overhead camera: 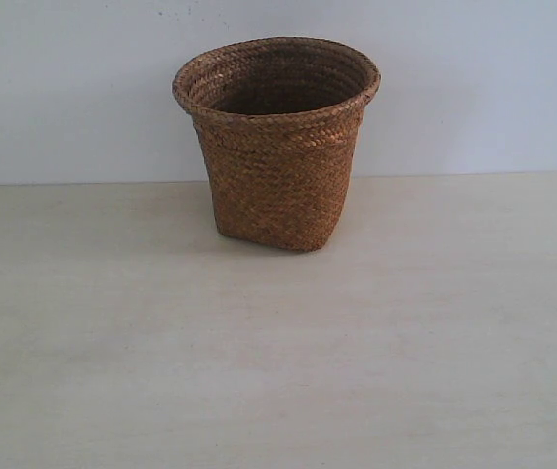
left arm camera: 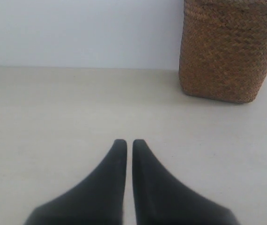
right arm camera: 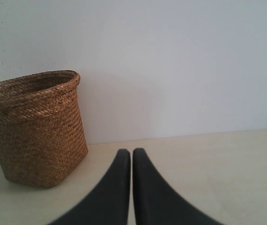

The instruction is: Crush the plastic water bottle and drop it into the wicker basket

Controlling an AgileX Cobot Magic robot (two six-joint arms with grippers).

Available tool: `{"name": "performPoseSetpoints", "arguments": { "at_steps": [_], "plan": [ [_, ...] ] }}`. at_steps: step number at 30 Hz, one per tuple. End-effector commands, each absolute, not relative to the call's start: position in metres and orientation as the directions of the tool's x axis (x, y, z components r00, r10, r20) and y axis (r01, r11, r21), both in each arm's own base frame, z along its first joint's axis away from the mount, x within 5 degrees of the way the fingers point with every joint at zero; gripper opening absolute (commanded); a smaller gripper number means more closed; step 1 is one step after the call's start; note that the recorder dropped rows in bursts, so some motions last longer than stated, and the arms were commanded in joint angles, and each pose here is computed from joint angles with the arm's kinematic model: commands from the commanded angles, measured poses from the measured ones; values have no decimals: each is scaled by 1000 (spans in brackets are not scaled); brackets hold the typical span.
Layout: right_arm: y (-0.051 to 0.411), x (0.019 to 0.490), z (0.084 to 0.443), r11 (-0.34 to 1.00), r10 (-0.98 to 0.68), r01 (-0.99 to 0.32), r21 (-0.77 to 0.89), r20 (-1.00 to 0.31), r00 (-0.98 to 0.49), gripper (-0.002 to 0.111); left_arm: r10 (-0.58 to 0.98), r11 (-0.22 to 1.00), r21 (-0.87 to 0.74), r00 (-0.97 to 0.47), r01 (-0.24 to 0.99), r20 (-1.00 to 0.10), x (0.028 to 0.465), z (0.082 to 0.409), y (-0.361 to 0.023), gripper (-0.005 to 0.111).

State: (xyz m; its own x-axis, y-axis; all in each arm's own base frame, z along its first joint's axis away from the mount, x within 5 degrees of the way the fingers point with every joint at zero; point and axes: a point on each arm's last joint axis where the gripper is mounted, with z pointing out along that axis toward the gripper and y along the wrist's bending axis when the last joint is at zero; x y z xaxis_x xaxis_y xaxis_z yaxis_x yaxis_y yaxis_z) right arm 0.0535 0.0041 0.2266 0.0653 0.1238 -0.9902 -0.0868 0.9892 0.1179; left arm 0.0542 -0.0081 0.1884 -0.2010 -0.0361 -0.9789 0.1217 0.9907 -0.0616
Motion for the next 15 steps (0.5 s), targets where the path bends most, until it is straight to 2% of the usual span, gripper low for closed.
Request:
{"name": "performPoseSetpoints", "arguments": {
  "at_steps": [1, 15],
  "plan": [
    [4, 53, 227, 990, 120, -87, 113, -990, 78, 0, -45, 991, -70, -202, 116, -978, 54, 188, -8, 4],
    [4, 53, 227, 995, 69, -83, 62, -994, 82, 0, -45, 991, -70, -202, 116, -978, 54, 188, -8, 4]
  ]
}}
